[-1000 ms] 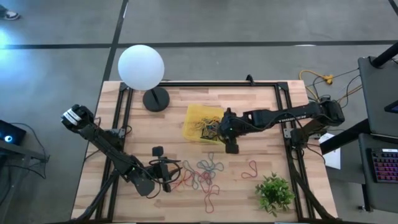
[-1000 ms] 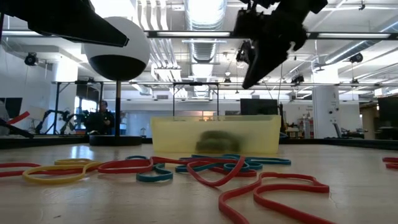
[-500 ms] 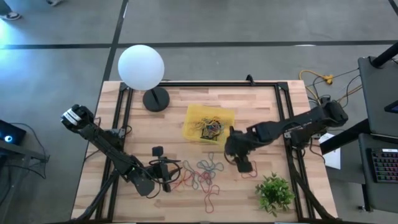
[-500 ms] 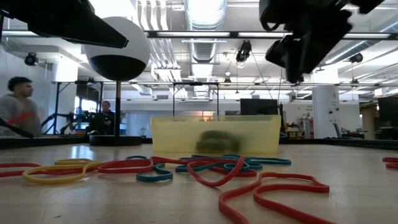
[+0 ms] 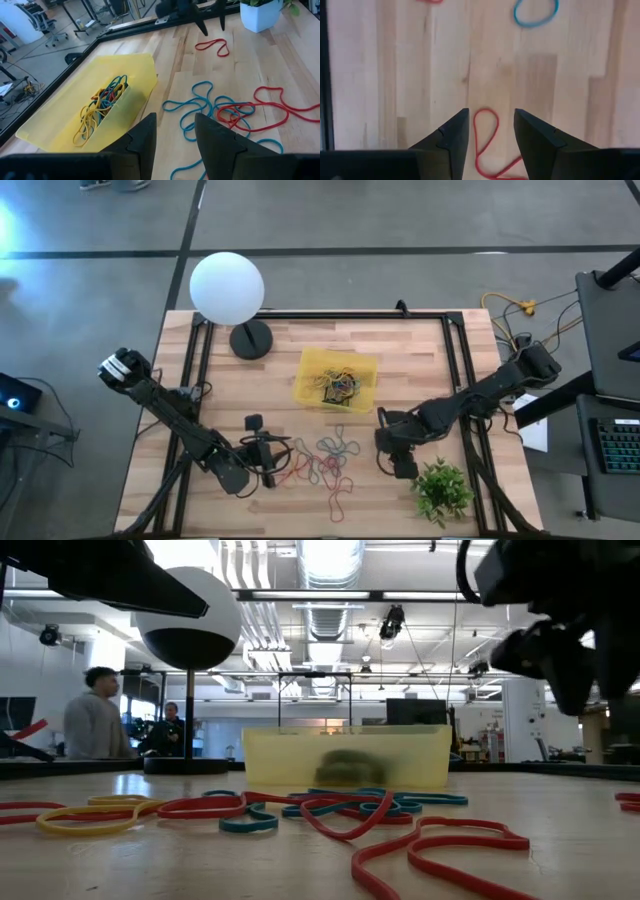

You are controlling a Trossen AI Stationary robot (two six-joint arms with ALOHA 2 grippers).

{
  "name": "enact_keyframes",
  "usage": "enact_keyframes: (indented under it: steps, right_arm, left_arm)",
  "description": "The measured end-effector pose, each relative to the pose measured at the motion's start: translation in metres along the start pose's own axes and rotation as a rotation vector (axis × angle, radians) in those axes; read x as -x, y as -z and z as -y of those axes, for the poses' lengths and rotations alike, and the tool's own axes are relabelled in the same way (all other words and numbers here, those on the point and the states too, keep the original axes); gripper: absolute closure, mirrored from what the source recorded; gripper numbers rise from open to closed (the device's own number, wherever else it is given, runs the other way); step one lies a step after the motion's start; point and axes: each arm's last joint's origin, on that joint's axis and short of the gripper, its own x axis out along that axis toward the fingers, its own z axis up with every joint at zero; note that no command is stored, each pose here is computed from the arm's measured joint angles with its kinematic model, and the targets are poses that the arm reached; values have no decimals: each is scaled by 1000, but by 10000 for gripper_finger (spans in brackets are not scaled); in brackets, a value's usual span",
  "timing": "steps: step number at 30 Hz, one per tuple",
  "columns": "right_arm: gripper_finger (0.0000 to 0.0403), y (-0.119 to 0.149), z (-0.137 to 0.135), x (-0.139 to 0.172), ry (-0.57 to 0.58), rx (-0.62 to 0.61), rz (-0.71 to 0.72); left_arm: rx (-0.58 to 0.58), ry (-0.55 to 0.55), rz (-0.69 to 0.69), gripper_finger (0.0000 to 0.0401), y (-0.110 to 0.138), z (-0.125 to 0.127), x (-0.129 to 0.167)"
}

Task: Pick and place rubber bands into bin
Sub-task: Put the red rubber band into the yellow bin

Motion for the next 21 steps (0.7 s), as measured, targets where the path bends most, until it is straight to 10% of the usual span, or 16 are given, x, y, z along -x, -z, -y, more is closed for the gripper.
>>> enact_keyframes:
  steps: [21]
  right_arm:
    - [190, 32, -4, -30, -2, -72, -27]
  left_arm:
    - [14, -1, 11, 283, -2, 0, -1]
